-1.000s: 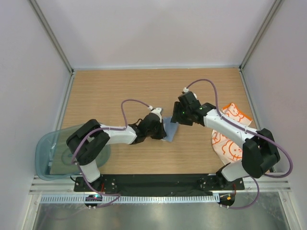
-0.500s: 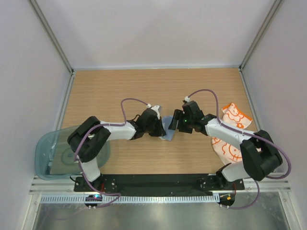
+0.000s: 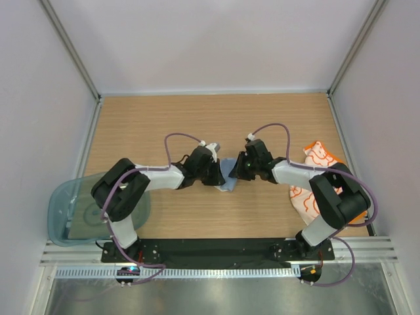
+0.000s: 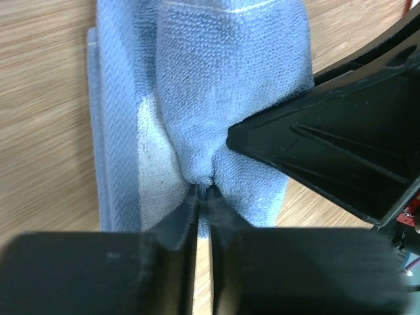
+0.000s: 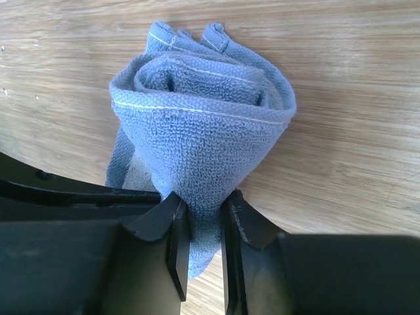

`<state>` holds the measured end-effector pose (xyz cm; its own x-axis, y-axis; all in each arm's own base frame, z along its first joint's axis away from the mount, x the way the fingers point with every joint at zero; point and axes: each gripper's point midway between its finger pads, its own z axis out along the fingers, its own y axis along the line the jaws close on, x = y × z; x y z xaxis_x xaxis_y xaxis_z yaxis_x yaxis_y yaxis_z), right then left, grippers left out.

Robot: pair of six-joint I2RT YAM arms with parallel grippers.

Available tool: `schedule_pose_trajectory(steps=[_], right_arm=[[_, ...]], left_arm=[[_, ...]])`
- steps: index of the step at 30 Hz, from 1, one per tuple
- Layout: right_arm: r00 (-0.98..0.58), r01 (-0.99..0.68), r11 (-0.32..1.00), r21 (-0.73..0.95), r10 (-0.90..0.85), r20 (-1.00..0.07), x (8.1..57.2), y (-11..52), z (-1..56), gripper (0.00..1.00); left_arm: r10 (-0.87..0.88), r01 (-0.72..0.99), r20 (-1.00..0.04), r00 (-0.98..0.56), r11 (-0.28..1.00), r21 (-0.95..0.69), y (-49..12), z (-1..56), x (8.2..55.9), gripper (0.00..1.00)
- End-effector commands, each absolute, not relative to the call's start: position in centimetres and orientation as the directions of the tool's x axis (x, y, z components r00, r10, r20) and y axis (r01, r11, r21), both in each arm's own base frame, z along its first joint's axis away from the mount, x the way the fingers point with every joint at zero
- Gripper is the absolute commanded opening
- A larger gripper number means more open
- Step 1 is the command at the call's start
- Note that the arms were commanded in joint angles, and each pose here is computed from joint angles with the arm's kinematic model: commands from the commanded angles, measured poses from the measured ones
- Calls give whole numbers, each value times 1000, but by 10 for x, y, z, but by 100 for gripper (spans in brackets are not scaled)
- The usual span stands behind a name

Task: Roll the towels
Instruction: Roll the towel

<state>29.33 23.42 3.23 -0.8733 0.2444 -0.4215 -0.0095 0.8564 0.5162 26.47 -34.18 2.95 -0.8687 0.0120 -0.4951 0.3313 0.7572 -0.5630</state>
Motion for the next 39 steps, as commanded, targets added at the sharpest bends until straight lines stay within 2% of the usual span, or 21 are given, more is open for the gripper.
schedule_pose_trajectory(steps=[1, 3, 4, 6, 7, 10, 18, 25, 34, 36, 38, 39], right_arm=[[-859, 0, 879, 477, 244, -451, 302, 227, 36, 17], [-873, 6, 889, 458, 228, -431, 297, 225, 39, 16], [-876, 5, 892, 452, 223, -429, 296, 225, 42, 14], [-892, 11, 904, 428, 202, -404, 290, 221, 45, 13], [-894, 3, 907, 421, 191, -405, 292, 223, 51, 13], [-911, 14, 927, 375, 167, -377, 283, 217, 50, 12], [-933, 26, 948, 316, 137, -333, 281, 215, 50, 10], [-939, 36, 946, 323, 143, -312, 280, 221, 49, 10], [-949, 24, 927, 375, 139, -281, 272, 230, 52, 10], [-951, 22, 922, 387, 138, -277, 269, 232, 54, 10], [-954, 18, 915, 404, 137, -268, 265, 233, 56, 10], [-955, 18, 911, 413, 137, -262, 264, 234, 56, 10]], left_arm=[[74, 353, -494, -866, 790, -501, -325, 25, 255, 12], [73, 357, -537, -840, 820, -447, -319, 29, 262, 24], [77, 360, -552, -830, 830, -425, -316, 34, 263, 35], [100, 390, -600, -794, 841, -376, -319, 44, 267, 45], [111, 377, -617, -779, 869, -320, -310, 47, 269, 49], [155, 396, -686, -711, 894, -209, -309, 64, 274, 52], [276, 520, -831, -482, 854, -18, -343, 117, 253, 52], [325, 640, -839, -436, 767, -35, -383, 112, 226, 57], [371, 630, -806, -460, 777, -1, -405, 66, 231, 59], [368, 614, -808, -460, 790, 10, -404, 62, 234, 54], [363, 592, -810, -460, 806, 25, -399, 57, 238, 44], [365, 589, -810, -460, 808, 29, -398, 55, 238, 32]])
